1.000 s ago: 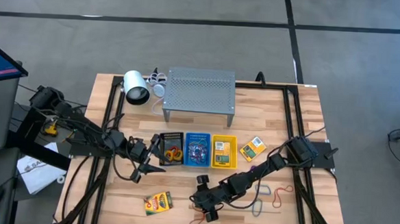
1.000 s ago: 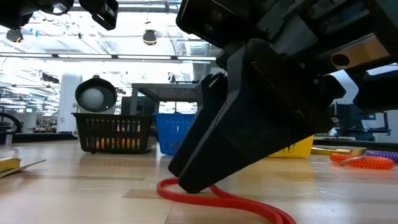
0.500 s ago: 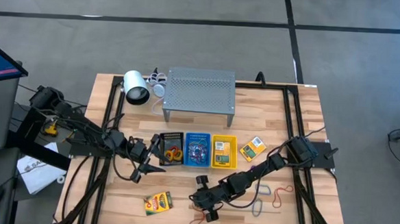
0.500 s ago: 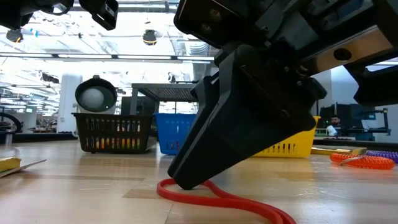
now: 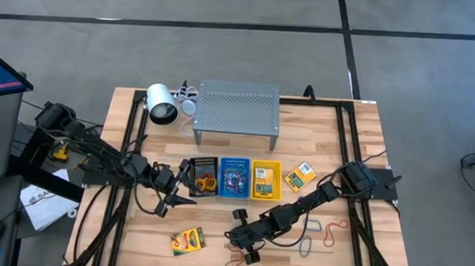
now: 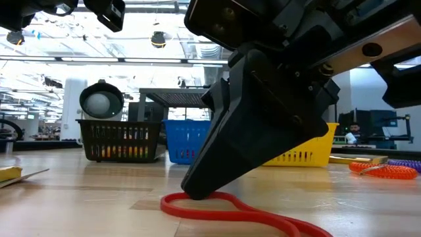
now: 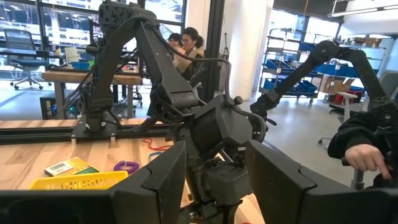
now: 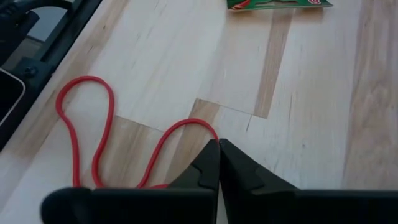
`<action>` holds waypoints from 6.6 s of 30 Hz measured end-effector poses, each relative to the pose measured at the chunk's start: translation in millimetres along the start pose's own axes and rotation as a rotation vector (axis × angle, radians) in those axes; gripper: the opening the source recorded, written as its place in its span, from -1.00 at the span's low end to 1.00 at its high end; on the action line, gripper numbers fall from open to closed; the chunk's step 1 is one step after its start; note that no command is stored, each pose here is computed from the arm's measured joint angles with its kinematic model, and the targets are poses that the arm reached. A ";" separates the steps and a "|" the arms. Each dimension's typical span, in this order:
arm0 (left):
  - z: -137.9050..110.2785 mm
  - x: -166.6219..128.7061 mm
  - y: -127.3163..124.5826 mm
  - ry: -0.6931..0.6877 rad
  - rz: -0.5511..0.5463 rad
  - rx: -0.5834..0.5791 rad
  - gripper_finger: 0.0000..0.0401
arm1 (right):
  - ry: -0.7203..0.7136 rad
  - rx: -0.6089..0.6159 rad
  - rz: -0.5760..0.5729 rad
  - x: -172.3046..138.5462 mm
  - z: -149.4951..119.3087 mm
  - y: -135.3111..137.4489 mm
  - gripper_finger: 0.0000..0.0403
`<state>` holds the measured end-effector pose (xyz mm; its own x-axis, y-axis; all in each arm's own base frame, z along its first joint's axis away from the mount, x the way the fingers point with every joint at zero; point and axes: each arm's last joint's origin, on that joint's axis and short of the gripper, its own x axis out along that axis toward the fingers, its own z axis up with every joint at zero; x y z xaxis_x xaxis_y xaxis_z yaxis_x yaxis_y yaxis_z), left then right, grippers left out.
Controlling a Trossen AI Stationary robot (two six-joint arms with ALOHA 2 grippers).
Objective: Pick & Place Office Desk Supplies
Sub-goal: Put the red rubber band into the blue basket
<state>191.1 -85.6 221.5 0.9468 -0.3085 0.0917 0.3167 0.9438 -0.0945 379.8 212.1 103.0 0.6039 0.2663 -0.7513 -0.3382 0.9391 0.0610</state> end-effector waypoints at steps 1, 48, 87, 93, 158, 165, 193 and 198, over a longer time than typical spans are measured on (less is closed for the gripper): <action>0.0 0.0 0.0 0.000 0.000 0.000 -0.19 | 0.000 0.000 0.000 -0.1 0.6 0.1 -0.99; -0.7 0.1 0.0 0.008 0.000 -0.002 -0.19 | 0.342 -0.269 -0.386 -105.6 112.4 2.4 -1.00; -4.6 -0.1 0.4 0.048 0.004 -0.027 -0.19 | -0.096 -0.219 -0.350 -244.8 129.5 -36.2 -1.00; -4.5 -0.1 0.4 0.048 0.004 -0.027 -0.19 | -0.341 -0.176 -0.252 -260.1 91.0 -49.0 -1.00; -5.7 -0.1 0.7 0.059 0.007 -0.019 -0.19 | -0.631 0.036 -0.340 -159.9 -23.8 -192.8 -1.00; -5.7 -0.1 0.7 0.059 0.007 -0.019 -0.19 | -0.602 0.037 -0.324 -157.1 -25.4 -189.6 -1.00; -7.1 -0.2 1.0 0.072 0.016 -0.017 -0.19 | -0.452 0.121 -0.243 -112.2 -43.1 -182.3 -1.00; -7.1 -0.1 2.5 0.073 0.023 -0.016 -0.19 | -0.394 0.126 -0.235 -110.9 -37.9 -182.8 -1.00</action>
<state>192.2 -84.1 214.3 0.9554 -0.2949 0.0170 0.2950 0.9490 -0.1117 347.3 2.7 150.3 0.8896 0.0826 -0.4491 -0.0839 0.9963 0.0171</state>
